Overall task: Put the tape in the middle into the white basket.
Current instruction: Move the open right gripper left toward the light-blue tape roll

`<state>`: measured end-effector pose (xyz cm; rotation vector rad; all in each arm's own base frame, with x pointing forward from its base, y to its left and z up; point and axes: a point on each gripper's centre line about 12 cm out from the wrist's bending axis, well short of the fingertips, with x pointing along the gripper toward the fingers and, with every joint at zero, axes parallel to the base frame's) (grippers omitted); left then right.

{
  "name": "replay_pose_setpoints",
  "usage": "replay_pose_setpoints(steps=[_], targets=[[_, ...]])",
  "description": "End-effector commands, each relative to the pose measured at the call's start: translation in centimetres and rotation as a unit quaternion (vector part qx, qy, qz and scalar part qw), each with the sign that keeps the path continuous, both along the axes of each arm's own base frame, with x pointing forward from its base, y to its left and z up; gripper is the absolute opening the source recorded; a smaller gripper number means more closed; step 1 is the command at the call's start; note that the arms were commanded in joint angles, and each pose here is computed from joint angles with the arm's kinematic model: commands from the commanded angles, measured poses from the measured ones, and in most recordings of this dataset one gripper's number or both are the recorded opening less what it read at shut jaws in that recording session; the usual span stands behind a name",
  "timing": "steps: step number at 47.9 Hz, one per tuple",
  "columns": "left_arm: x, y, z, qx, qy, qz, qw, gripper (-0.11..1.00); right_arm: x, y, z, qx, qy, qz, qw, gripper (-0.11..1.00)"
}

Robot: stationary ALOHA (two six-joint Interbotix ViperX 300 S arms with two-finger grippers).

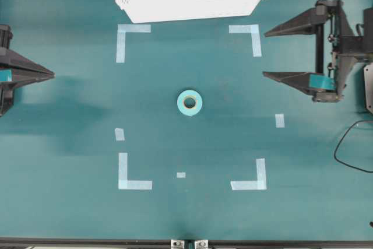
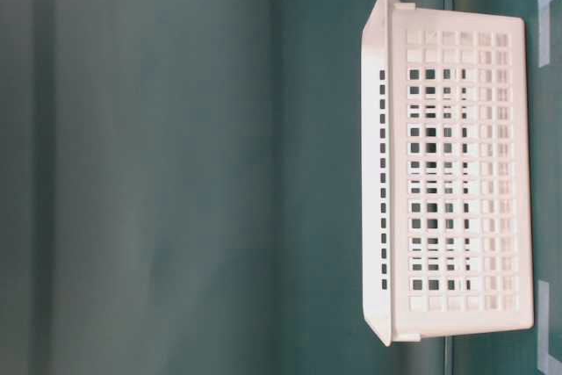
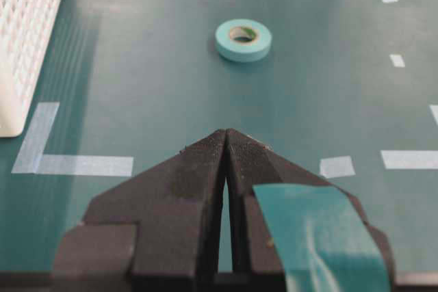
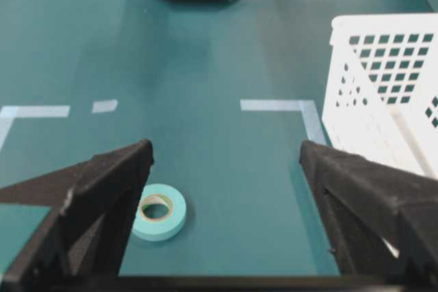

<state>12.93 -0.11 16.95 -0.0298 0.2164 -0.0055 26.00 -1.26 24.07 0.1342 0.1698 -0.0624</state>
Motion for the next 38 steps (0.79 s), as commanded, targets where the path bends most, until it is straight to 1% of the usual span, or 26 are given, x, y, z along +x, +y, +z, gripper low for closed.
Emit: replay_pose_setpoints(steps=[1,18,38], targets=[[0.1,0.0,0.4,-0.001,-0.007,-0.001,1.0,-0.11,1.0,-0.1,0.7,0.002,-0.009,-0.002,1.0,0.99],[-0.2,0.0,0.1,-0.002,-0.015,-0.001,0.9999,-0.11,3.8,-0.2,-1.2,0.004,0.034,-0.002,0.9994,0.99],[-0.2,0.0,0.1,0.002,-0.015,-0.002,0.9999,-0.11,6.1,-0.1,-3.6,0.007,0.075,0.002,0.9972,0.99]])
